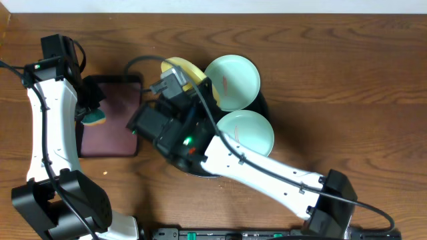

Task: Clean dirty plates on tray and stack at the side
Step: 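Carry yellow plate right and set it on the table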

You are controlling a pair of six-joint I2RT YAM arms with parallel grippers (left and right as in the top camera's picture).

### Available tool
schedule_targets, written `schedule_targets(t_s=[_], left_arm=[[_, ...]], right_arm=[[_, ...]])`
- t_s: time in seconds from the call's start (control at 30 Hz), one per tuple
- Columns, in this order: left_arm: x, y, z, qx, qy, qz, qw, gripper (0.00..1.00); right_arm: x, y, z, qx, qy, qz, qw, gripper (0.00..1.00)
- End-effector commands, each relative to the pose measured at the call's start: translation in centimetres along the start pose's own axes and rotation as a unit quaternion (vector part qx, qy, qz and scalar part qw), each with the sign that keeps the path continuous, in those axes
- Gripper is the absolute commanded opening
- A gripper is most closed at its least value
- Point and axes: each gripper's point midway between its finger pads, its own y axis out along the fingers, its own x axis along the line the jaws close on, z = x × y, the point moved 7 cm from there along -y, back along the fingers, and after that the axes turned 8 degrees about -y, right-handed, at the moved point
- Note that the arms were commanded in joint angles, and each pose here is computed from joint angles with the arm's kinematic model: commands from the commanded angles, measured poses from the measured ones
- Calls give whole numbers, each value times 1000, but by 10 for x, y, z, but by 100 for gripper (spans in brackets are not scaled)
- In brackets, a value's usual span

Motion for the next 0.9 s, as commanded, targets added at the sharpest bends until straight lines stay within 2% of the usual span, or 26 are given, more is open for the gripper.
schedule_targets(t_s=[0.0,0.23,0.33,0.47,0.6,0.67,0.77,0.87], left_arm=[[2,-5,-2,-8,3,1,1000,7],[2,-5,-1,-7,4,0,1000,7],[2,-5,-1,-7,4,0,1000,8],[2,-5,-1,-7,4,0,1000,7],[2,-5,-1,-7,4,0,1000,7],[2,-5,-1,-7,4,0,1000,8],[2,-5,-1,-7,4,0,1000,7],[2,-5,-1,-7,4,0,1000,7]], right_arm=[[-23,-20,-7,-25,12,74,997,1],[-13,-21,-6,-24,6,28,999,1],[0,-9,-1,-1,8,-54,999,1],[14,15,8,41,22,-176,983,1],[19,42,17,86,59,-288,952,1],[15,57,21,109,93,-367,919,1],[-7,79,27,128,146,-439,877,1],[-40,105,40,144,200,-471,847,1]])
